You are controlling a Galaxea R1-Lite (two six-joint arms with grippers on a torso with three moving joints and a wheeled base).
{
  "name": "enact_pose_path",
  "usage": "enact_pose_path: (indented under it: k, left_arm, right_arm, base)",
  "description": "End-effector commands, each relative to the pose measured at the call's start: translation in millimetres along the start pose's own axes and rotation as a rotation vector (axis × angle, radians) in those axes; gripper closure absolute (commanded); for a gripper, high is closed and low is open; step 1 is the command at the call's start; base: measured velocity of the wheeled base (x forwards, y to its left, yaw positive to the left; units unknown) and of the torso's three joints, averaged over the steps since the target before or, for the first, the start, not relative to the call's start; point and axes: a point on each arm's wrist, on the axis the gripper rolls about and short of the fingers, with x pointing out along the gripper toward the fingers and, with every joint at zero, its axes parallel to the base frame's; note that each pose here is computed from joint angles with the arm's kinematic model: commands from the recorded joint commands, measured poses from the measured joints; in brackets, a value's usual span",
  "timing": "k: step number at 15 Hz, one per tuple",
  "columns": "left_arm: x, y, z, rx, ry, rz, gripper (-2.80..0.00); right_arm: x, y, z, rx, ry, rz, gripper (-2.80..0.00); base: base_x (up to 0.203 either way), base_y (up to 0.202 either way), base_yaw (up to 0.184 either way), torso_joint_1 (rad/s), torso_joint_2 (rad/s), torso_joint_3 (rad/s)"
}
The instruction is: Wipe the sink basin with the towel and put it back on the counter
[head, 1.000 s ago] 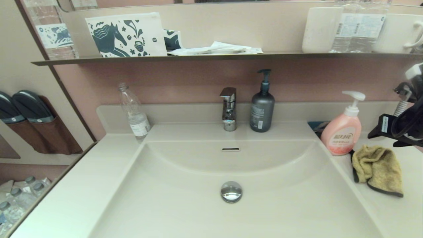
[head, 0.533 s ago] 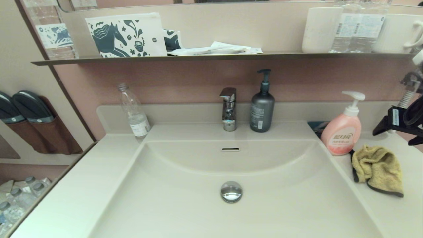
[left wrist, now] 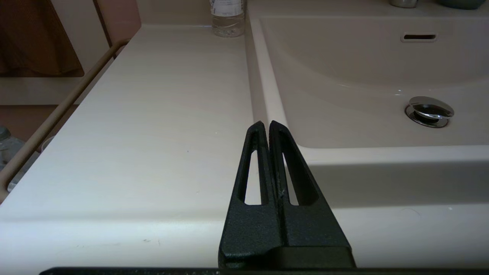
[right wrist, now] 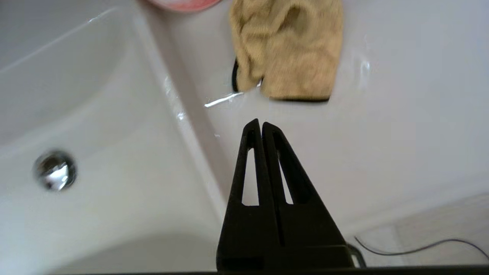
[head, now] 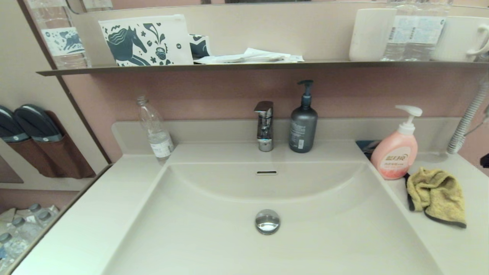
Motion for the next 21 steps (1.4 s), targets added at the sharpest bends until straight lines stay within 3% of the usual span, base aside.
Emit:
enact_pose_path:
  k: [1, 6, 11, 18, 21]
  left_arm:
    - [0.0, 0.0, 0.0, 0.000, 0.000, 0.000, 0.00]
    - [0.0, 0.0, 0.0, 0.000, 0.000, 0.000, 0.00]
    - [0.0, 0.0, 0.0, 0.000, 0.000, 0.000, 0.00]
    - [0.0, 0.0, 0.0, 0.000, 0.000, 0.000, 0.00]
    - [0.0, 0.0, 0.0, 0.000, 0.000, 0.000, 0.00]
  right_arm:
    - [-49.7, -14.3, -30.7, 0.020, -0.100, 0.052, 0.00]
    - [-117.7, -52.9, -118.8, 0.052, -0.278, 0.154, 0.00]
    - [-151.4, -90.0, -201.6, -0.004, -0.455, 0.274, 0.00]
    - [-167.2, -117.6, -256.9, -0.048, -0.623, 0.337, 0.00]
    - [-160.0, -126.5, -275.7, -0.122, -0.678, 0.335, 0.00]
  base:
    - [0.000, 0.000, 0.000, 0.000, 0.00, 0.000]
    - [0.000, 0.000, 0.000, 0.000, 0.00, 0.000]
    - [0.000, 0.000, 0.000, 0.000, 0.00, 0.000]
    - [0.000, 0.000, 0.000, 0.000, 0.00, 0.000]
    - [0.000, 0.000, 0.000, 0.000, 0.00, 0.000]
